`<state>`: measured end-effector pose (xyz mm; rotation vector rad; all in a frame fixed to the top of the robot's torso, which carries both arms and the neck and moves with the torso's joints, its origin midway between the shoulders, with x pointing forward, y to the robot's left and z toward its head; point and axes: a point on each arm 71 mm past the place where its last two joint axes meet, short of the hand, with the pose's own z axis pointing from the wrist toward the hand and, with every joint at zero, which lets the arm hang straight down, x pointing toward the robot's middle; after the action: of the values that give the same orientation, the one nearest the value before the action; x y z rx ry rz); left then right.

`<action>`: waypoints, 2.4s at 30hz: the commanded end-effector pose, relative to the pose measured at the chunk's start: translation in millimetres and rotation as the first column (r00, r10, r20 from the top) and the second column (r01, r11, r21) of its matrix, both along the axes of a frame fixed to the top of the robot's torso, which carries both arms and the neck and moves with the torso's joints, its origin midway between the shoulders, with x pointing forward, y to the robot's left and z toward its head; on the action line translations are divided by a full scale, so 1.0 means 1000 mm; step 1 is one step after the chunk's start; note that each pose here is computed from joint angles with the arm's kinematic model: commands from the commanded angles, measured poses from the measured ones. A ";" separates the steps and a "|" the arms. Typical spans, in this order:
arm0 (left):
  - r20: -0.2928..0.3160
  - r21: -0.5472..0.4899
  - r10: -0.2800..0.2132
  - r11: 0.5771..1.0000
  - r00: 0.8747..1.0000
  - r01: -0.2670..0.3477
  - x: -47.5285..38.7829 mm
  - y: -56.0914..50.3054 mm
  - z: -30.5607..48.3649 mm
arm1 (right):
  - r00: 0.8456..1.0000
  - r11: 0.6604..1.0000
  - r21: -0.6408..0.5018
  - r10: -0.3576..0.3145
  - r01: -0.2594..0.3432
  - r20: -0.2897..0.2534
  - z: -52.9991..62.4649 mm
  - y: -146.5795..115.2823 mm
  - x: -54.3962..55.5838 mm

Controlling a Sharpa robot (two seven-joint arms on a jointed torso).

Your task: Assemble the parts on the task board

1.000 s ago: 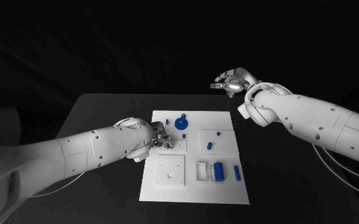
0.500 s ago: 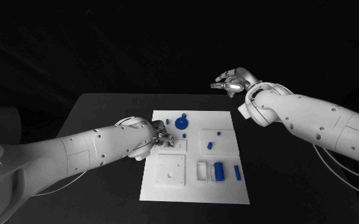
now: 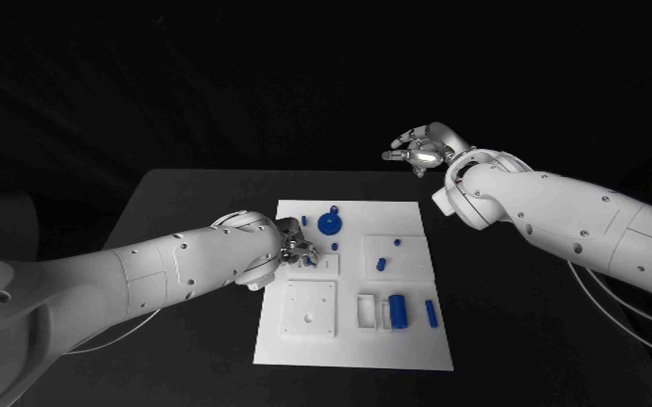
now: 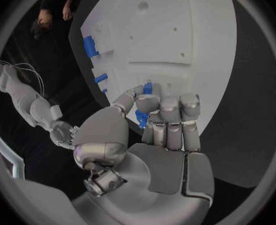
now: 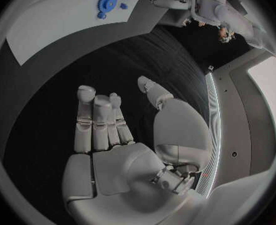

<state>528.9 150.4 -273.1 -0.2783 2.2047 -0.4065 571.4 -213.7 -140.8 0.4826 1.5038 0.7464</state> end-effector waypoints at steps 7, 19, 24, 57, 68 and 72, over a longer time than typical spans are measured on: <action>-0.021 -0.011 -0.020 1.000 1.000 0.019 -0.0024 -0.004 -0.0005 | 1.000 1.000 -0.003 0.013 -0.013 -0.005 -0.001 0.002 0.000; -0.022 -0.011 -0.020 1.000 1.000 0.020 -0.0022 -0.005 -0.0007 | 1.000 1.000 -0.003 0.013 -0.013 -0.007 -0.002 0.002 0.000; -0.025 -0.010 -0.023 1.000 0.999 0.023 -0.0022 -0.006 -0.0011 | 1.000 1.000 -0.003 0.014 -0.014 -0.008 -0.002 0.002 0.000; -0.049 0.005 -0.032 0.999 0.998 0.032 -0.0024 -0.005 -0.0026 | 1.000 1.000 -0.003 0.014 -0.014 -0.011 -0.003 0.002 0.000; -0.046 0.009 -0.032 0.999 0.998 0.032 -0.0004 -0.008 -0.0028 | 1.000 1.000 -0.003 0.014 -0.014 -0.011 -0.003 0.002 0.000; -0.045 0.010 -0.032 0.999 0.998 0.033 -0.0001 -0.008 -0.0028 | 1.000 1.000 -0.003 0.014 -0.014 -0.011 -0.003 0.002 0.000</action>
<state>530.7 145.4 -274.3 -0.2637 2.2360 -0.4026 571.5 -213.3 -143.4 0.4849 1.5105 0.7458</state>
